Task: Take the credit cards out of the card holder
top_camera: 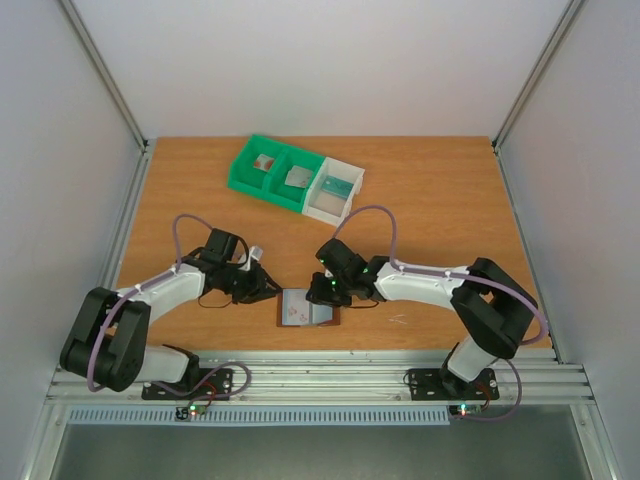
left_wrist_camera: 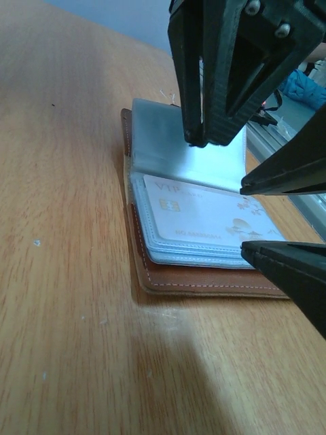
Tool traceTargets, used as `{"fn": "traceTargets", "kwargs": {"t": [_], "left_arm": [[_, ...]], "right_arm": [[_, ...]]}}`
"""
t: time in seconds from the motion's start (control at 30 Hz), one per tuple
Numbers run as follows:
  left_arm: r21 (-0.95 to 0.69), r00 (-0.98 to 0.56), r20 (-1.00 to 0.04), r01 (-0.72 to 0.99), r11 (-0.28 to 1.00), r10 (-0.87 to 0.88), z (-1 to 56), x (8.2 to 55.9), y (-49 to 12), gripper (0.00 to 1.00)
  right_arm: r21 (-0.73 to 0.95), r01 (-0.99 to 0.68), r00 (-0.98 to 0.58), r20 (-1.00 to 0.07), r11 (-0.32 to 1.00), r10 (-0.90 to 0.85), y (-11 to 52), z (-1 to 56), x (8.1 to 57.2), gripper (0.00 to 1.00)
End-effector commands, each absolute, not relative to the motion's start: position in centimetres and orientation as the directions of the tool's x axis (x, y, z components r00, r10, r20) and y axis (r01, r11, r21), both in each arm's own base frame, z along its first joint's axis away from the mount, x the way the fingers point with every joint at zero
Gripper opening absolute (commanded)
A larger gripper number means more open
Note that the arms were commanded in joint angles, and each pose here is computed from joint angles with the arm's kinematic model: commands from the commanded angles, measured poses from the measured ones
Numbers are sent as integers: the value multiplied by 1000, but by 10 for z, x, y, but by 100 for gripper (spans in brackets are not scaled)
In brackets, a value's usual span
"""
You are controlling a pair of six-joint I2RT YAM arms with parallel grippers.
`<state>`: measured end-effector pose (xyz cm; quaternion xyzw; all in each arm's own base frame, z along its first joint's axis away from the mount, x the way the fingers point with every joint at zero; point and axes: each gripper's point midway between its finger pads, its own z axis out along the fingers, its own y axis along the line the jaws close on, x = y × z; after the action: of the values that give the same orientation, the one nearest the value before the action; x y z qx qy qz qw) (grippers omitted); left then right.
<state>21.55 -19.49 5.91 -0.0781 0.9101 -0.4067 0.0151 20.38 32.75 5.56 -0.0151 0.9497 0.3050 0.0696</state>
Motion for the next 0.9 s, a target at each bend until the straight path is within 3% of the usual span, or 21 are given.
{"fn": "traceTargets", "kwargs": {"t": [0.0, 0.87], "left_arm": [[-774, -990, 12, -98, 625, -141, 62, 217, -201, 19], [-768, -994, 63, -106, 632, -90, 37, 205, -215, 11]], "right_arm": [[584, -68, -992, -127, 809, 8, 334, 46, 202, 21], [542, -60, -996, -83, 838, -18, 331, 11, 195, 14]]}}
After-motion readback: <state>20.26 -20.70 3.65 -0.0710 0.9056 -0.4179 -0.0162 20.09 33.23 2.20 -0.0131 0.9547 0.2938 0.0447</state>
